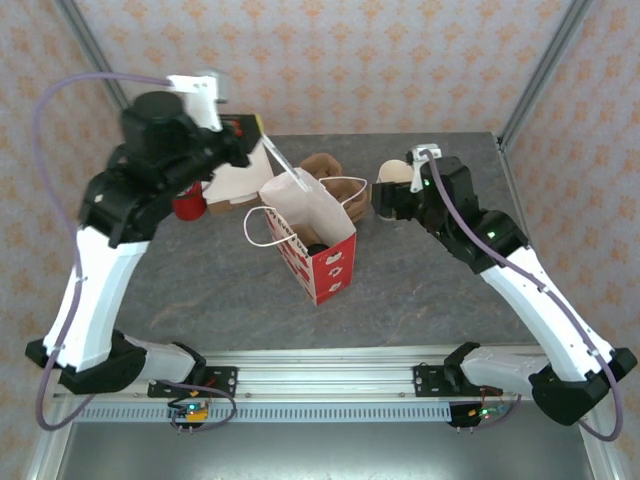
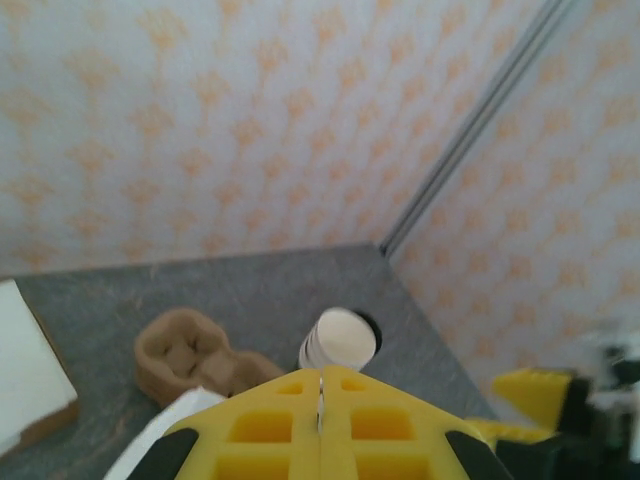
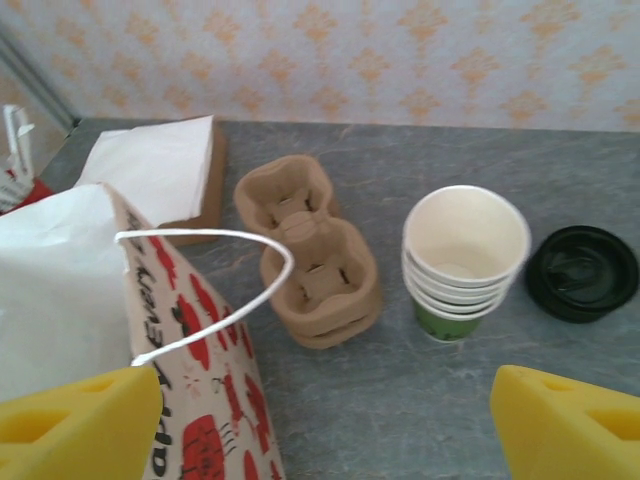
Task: Pack the takeout coffee
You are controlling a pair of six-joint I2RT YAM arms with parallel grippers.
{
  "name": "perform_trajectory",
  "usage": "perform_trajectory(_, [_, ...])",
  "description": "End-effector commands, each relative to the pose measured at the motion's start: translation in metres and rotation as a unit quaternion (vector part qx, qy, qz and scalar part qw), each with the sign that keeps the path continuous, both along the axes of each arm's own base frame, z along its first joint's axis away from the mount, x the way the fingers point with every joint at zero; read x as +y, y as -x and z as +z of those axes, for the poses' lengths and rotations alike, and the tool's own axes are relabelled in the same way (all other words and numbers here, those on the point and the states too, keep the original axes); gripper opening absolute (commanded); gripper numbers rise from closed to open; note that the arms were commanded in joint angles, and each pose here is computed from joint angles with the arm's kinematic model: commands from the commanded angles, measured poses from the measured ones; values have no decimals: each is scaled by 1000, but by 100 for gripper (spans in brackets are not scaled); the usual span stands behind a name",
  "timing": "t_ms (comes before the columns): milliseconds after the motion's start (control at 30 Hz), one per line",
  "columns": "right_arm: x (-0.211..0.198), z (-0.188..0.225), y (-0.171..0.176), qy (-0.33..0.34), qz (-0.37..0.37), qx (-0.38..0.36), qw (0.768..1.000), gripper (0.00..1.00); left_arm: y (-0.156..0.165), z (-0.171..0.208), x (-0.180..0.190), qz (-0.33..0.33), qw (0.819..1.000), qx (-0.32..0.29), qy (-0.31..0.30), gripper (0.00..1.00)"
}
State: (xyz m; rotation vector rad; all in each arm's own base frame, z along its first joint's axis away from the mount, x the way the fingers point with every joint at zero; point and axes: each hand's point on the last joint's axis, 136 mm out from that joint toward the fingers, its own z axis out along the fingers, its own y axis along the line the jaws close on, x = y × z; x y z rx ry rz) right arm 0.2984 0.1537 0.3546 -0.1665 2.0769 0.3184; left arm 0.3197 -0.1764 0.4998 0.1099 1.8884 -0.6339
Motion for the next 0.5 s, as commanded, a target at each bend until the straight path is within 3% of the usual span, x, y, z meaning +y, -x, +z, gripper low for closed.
perform_trajectory(0, [-22,2,7,8,-37,-6,999,86,-10,-35,-9,8,997,15,-69,3])
perform_trajectory(267, [-20,-3,10,4,-32,7,999,86,-27,-93,-38,-6,992,34,-125,5])
perform_trajectory(467, [-17,-12,9,4,-29,19,999,87,-36,-134,-64,-42,987,73,-135,14])
